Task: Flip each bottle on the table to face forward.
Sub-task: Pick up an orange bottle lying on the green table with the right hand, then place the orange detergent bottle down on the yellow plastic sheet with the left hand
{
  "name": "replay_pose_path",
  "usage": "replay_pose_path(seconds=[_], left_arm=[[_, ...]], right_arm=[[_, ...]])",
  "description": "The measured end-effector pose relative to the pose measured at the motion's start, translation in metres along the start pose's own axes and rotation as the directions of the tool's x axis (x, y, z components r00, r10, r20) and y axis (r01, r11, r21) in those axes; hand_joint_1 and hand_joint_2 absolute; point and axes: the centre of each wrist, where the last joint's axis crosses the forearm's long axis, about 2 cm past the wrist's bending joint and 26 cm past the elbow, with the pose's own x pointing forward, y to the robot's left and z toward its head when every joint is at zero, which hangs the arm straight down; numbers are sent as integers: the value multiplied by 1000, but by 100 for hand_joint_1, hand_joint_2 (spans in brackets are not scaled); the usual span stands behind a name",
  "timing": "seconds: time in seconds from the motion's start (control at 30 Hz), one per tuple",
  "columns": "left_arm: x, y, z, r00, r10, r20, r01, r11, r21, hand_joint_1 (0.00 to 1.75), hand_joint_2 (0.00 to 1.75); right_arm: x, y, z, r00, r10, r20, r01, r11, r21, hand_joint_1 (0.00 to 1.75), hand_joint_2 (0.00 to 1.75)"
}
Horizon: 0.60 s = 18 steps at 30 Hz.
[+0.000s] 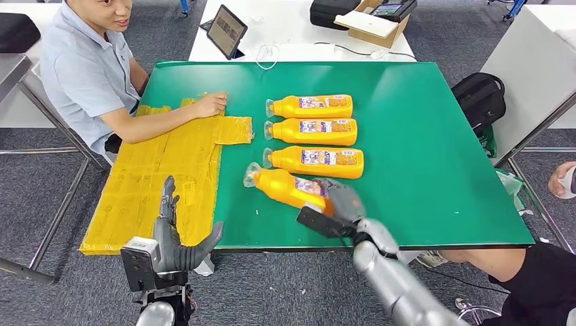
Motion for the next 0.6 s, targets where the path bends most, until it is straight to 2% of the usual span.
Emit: replay_pose_path(seconds=[0.13, 0.3, 0.4, 0.47, 0.6], left_arm=[[0, 0, 2, 1000, 15, 2, -15, 1000, 14, 0, 175], [0, -1, 4, 1000, 25, 7, -25, 1000, 12, 0, 175], [0, -4, 5, 998, 59, -2, -59, 998, -31, 0, 175], [1, -8, 7, 989, 138, -45, -142, 986, -90, 0, 175], [1, -14, 14, 959, 259, -113, -275, 946, -170, 0, 175]], right_arm=[[28, 16, 25, 981, -165, 100, 182, 967, -180, 175, 175], [55, 14, 40, 951, -214, 224, 286, 883, -372, 161, 175], [65, 12, 44, 937, -226, 266, 325, 844, -427, 157, 175], [70, 11, 45, 930, -229, 288, 343, 825, -449, 158, 175], [77, 11, 44, 921, -235, 312, 364, 806, -467, 175, 175]])
